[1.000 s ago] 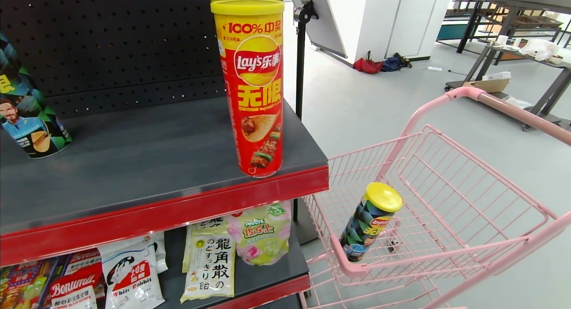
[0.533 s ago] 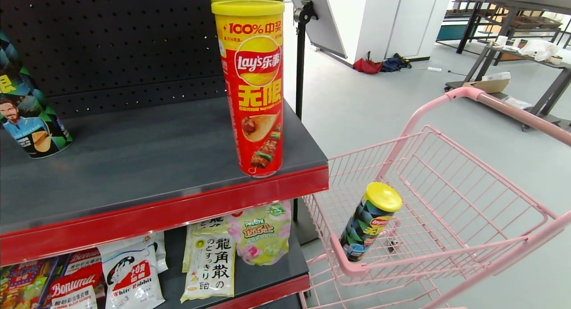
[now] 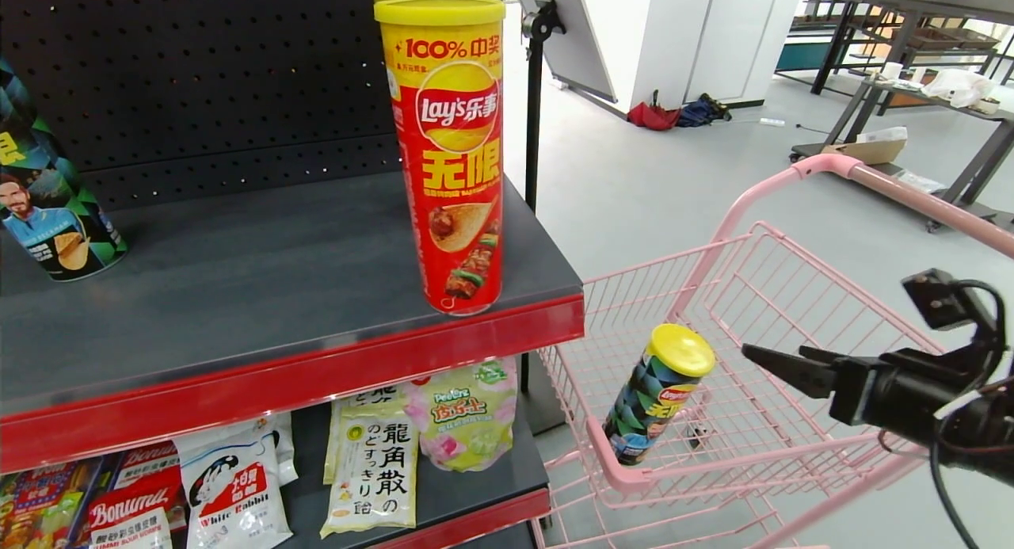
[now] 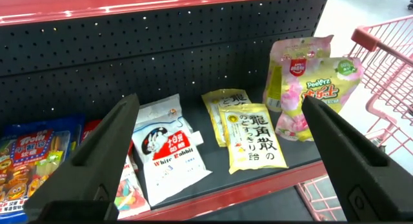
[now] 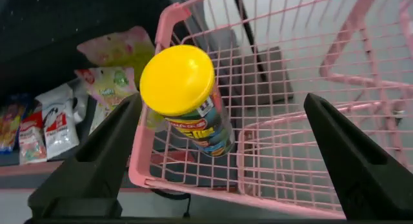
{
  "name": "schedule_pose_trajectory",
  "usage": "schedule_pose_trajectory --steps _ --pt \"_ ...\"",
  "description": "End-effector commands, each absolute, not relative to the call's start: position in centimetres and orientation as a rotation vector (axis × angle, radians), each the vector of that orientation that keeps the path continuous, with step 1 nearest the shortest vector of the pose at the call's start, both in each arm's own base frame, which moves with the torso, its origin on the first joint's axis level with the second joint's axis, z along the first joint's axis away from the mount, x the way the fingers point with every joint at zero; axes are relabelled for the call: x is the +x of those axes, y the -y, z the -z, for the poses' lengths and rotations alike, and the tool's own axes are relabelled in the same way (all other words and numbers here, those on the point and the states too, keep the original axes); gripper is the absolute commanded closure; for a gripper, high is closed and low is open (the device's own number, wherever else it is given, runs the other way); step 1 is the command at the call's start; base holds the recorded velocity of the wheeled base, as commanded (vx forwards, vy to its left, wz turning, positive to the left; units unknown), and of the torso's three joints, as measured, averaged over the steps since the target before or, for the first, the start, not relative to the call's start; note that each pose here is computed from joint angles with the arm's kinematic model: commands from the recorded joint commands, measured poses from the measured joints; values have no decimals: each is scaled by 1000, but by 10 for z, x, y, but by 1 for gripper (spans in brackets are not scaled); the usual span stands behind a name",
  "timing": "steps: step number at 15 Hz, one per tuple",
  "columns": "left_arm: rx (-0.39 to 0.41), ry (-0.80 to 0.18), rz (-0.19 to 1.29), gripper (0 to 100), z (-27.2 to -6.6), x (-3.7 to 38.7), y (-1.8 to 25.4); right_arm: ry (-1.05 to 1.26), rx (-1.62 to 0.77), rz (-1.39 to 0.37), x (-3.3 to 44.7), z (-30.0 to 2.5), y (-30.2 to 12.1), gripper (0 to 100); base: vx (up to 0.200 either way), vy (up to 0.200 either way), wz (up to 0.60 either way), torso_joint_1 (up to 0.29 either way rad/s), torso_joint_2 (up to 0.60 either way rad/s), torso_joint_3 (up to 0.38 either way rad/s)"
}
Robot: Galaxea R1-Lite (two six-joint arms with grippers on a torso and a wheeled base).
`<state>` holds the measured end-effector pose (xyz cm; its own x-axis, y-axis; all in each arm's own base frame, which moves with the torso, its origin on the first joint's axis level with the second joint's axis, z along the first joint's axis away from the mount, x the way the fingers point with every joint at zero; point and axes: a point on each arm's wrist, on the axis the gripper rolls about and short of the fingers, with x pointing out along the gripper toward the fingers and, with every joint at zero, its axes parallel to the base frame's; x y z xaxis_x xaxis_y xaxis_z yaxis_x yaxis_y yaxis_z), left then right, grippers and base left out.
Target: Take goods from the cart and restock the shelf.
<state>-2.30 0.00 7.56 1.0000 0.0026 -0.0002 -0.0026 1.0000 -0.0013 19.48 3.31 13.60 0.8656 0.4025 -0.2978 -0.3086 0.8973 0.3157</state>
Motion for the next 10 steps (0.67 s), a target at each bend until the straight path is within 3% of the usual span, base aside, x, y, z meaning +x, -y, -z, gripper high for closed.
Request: schedule_pose_trajectory --steps 1,10 --pt "-2 -2 -3 0 -76 -23 0 -530 255 -453 213 -93 -56 0 0 0 0 0 0 0" --pt "-2 -3 -3 0 -75 -23 0 -545 225 -487 232 -67 -75 0 0 0 0 0 0 0"
